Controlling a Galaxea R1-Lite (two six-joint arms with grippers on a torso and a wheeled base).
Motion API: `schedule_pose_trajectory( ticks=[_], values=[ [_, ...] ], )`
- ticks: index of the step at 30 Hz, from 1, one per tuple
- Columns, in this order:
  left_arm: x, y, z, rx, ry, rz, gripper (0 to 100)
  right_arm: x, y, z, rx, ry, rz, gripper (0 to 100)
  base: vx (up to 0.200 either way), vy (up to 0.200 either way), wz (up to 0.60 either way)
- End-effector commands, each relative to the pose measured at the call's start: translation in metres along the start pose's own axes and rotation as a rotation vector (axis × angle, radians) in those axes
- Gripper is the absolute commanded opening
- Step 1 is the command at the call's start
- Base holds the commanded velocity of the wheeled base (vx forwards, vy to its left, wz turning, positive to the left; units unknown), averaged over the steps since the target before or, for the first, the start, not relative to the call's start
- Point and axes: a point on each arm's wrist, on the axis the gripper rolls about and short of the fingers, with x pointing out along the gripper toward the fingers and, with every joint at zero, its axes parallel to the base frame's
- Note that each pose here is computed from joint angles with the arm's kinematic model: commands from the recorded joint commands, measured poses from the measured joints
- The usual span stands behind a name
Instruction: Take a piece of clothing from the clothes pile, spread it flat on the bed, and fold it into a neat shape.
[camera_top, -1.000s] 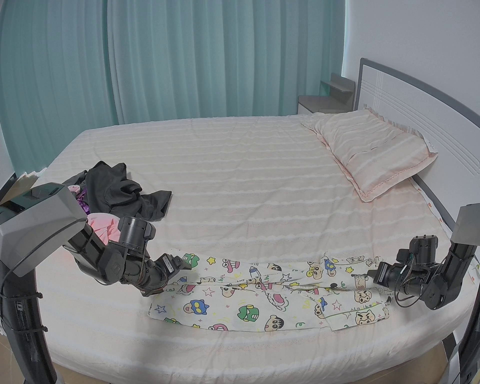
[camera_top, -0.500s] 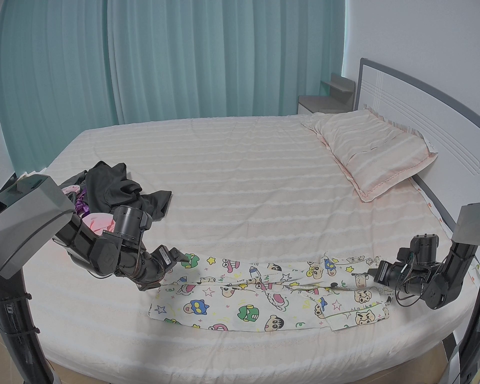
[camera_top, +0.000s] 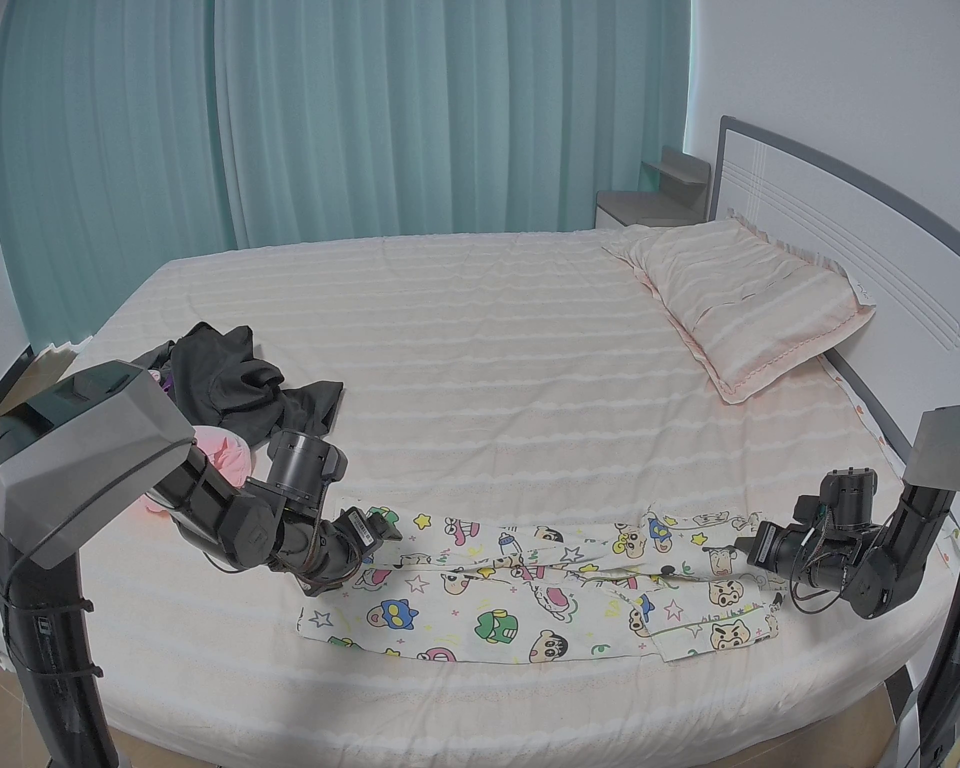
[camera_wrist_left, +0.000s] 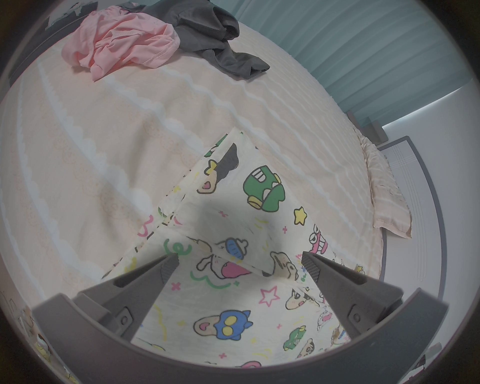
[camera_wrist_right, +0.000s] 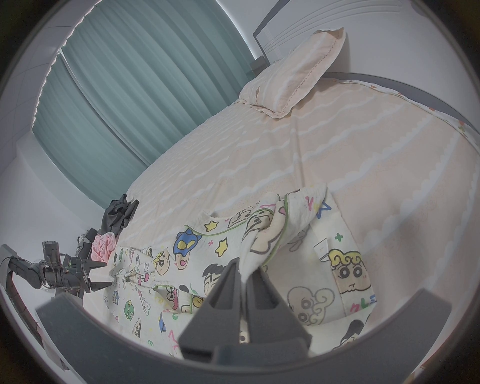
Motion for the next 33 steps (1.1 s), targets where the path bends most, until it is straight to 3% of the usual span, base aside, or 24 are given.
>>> schedule_pose_trajectory(
  ticks=[1,9,10,21,33],
  values=[
    [0.012,0.0,-0.005,0.007,0.008,0.021,100,0.0,0.0,0.0,-0.001,-0.002,0.001,0,0.0,0.0,0.0],
    [0.021,-0.002,0.003,-0.002,-0.051,0.046,100,0.0,0.0,0.001,-0.001,-0.004,0.002,0,0.0,0.0,0.0],
    [0.021,-0.003,0.004,-0.005,-0.056,0.047,0,0.0,0.0,0.0,0.0,-0.001,0.001,0,0.0,0.0,0.0],
    [0.019,-0.005,0.01,-0.053,-0.113,0.068,0,0.001,0.001,0.001,-0.004,-0.009,0.004,0,0.0,0.0,0.0],
    [0.005,-0.033,0.047,-0.071,-0.249,-0.027,0,0.002,0.007,0.019,-0.016,-0.079,0.026,0,0.0,0.0,0.0]
  ],
)
